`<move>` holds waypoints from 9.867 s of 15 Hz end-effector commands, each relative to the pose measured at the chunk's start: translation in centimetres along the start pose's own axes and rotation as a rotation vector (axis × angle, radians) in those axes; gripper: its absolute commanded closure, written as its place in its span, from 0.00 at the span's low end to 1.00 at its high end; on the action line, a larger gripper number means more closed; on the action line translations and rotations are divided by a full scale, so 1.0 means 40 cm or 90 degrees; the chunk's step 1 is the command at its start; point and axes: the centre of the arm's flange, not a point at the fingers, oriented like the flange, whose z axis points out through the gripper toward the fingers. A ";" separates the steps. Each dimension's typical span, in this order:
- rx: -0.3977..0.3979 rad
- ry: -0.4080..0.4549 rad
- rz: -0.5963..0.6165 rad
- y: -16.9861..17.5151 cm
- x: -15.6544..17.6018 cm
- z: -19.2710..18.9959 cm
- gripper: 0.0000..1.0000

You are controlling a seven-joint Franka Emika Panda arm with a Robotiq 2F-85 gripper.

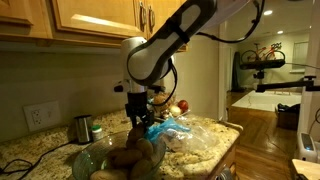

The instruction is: Remove some potatoes from the plastic and put them into the bowl

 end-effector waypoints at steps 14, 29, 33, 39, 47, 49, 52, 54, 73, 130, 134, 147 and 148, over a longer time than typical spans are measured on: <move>0.021 0.010 0.110 0.011 -0.028 -0.005 0.00; 0.084 0.043 0.261 -0.038 -0.155 -0.253 0.00; 0.082 0.040 0.275 -0.027 -0.173 -0.239 0.00; 0.091 0.033 0.305 -0.007 -0.236 -0.187 0.00; 0.114 0.028 0.299 0.027 -0.241 -0.080 0.48; 0.117 0.028 0.293 0.040 -0.233 -0.056 0.61; 0.117 0.039 0.263 0.050 -0.218 -0.027 0.80; 0.119 0.049 0.240 0.056 -0.200 -0.012 0.93; 0.160 0.134 0.119 0.004 -0.045 -0.014 0.64; 0.158 -0.008 0.150 -0.103 -0.553 -0.061 0.99; 0.148 -0.020 0.168 -0.102 -0.593 -0.072 0.99; 0.146 -0.011 0.184 -0.110 -0.557 -0.097 0.35; 0.146 -0.011 0.182 -0.113 -0.546 -0.102 0.30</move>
